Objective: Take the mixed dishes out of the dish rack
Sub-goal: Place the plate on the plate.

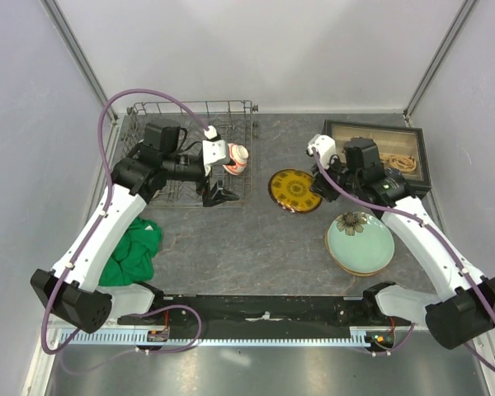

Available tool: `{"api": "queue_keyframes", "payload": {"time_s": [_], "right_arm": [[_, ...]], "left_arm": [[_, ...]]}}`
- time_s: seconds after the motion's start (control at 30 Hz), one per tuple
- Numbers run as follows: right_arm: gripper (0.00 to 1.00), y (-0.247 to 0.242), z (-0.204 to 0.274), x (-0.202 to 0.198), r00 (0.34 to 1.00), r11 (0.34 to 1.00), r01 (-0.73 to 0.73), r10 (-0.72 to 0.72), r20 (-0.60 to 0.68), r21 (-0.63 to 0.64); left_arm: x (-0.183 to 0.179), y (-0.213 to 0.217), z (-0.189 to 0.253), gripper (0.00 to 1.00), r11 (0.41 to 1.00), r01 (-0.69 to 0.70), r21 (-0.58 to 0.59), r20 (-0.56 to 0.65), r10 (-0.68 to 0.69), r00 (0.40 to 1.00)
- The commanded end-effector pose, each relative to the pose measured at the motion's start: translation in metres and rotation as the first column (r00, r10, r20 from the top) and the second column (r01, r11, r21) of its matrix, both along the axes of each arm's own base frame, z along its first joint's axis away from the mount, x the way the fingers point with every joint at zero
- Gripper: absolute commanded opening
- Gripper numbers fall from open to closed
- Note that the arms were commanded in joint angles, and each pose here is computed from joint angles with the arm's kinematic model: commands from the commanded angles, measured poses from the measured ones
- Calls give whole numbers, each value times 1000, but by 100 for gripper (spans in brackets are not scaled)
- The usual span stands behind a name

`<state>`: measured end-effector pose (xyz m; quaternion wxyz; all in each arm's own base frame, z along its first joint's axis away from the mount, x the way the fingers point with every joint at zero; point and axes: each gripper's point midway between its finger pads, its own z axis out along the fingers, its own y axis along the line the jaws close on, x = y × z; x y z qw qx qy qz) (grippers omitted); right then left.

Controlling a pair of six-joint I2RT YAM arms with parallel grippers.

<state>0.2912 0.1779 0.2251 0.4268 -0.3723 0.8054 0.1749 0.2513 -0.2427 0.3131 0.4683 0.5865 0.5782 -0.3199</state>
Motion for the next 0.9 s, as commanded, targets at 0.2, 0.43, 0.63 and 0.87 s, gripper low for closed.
{"api": "queue_keyframes", "payload": {"time_s": [0.2, 0.43, 0.63, 0.87], "right_arm": [[0, -80, -35, -19, 988, 989, 129, -135, -80, -70], [0, -121, -69, -30, 963, 981, 175, -189, -192, -85], [0, -152, -91, -38, 933, 980, 186, -197, -300, -67], [0, -171, -96, -62, 902, 990, 136, -105, -420, 46]], "left_arm": [[6, 7, -38, 99, 998, 5, 65, 47, -8, 999], [9, 12, -68, 97, 993, -11, 115, -3, 12, 1000], [9, 14, -78, 96, 991, -10, 133, -14, 12, 1000], [9, 13, -84, 95, 990, -3, 137, -35, 8, 999]]}}
